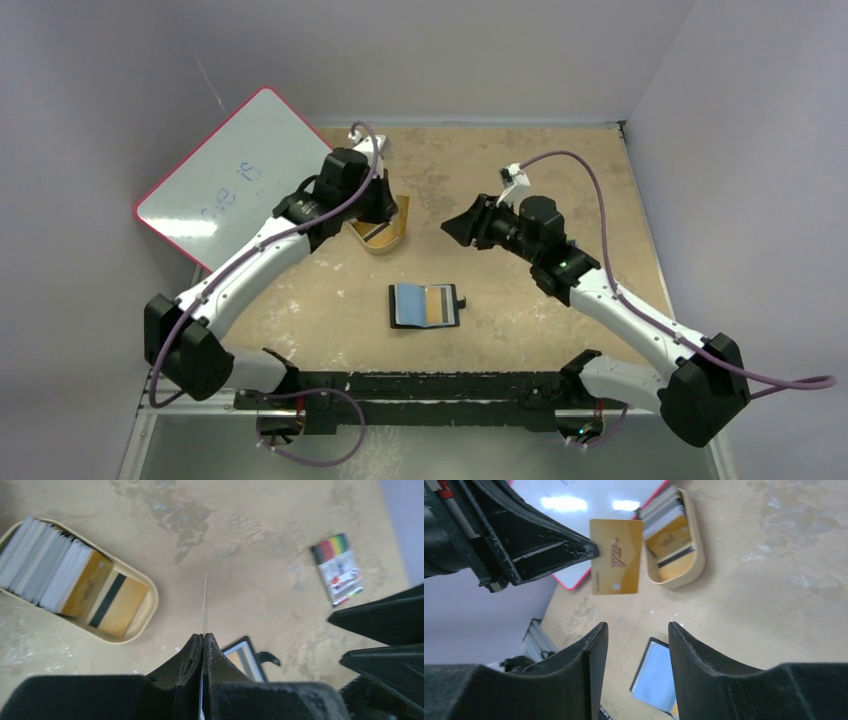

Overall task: Put the credit cards into the card holder
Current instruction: Pick up the credit card from the storage box.

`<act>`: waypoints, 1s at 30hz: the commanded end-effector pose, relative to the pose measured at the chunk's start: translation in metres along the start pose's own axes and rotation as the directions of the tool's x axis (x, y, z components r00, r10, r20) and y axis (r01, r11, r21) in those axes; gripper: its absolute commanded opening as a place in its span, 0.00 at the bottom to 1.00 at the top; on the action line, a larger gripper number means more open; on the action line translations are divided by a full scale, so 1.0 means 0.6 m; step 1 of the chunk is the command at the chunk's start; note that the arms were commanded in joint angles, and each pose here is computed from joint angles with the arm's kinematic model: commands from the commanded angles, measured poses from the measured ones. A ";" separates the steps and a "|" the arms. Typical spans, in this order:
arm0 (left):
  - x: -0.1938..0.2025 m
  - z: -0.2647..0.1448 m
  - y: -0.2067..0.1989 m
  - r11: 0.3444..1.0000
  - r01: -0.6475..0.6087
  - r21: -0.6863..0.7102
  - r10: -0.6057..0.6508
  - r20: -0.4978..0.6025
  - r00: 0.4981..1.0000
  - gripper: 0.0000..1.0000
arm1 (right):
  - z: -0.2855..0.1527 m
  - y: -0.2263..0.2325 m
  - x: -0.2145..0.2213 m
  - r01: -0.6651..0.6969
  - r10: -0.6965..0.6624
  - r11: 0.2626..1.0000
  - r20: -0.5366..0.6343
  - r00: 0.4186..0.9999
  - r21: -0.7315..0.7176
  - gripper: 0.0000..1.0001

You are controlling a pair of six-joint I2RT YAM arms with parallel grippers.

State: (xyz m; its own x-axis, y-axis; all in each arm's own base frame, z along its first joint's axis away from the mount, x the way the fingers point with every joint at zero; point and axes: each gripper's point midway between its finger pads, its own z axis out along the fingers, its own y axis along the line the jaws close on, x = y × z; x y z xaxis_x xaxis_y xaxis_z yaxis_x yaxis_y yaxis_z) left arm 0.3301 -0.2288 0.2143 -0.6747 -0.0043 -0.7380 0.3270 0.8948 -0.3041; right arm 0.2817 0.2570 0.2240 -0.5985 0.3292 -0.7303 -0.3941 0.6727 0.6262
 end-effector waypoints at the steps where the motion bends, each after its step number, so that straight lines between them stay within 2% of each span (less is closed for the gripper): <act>1: -0.042 -0.049 -0.059 0.975 0.105 0.198 -0.130 0.121 0.984 0.00 | -0.017 0.098 -0.048 0.027 -0.021 0.964 0.025 0.999 -0.263 0.51; 7: -0.048 -0.118 -0.121 0.889 0.147 0.433 -0.233 0.152 0.960 0.00 | -0.034 0.117 -0.067 -0.030 0.038 0.927 0.013 0.999 -0.375 0.51; 12: -0.031 -0.138 -0.130 0.845 0.201 0.495 -0.300 0.129 0.945 0.00 | -0.047 0.126 -0.074 -0.029 0.037 0.899 0.010 0.999 -0.436 0.51; 24: -0.023 -0.193 -0.187 0.637 0.252 0.728 -0.416 0.049 0.908 0.00 | -0.048 0.132 -0.043 -0.112 0.081 0.845 -0.082 0.993 -0.523 0.52; 27: -0.018 -0.195 -0.184 0.633 0.259 0.729 -0.425 0.048 0.904 0.00 | -0.051 0.134 -0.040 -0.123 0.095 0.832 -0.079 0.992 -0.540 0.46; 30: -0.010 -0.189 -0.180 0.645 0.270 0.715 -0.419 0.035 0.907 0.00 | -0.056 0.137 -0.037 -0.143 0.117 0.811 -0.082 0.990 -0.567 0.32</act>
State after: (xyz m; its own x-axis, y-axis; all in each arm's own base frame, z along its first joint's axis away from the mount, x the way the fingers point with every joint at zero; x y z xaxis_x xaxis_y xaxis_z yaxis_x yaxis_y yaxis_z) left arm 0.2309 -0.2757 0.2944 -0.7510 -0.3755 -0.5432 0.4409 0.3273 -0.8357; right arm 0.2504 0.2829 0.2738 -0.7274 0.3257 -0.6040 -0.5582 0.2312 0.7968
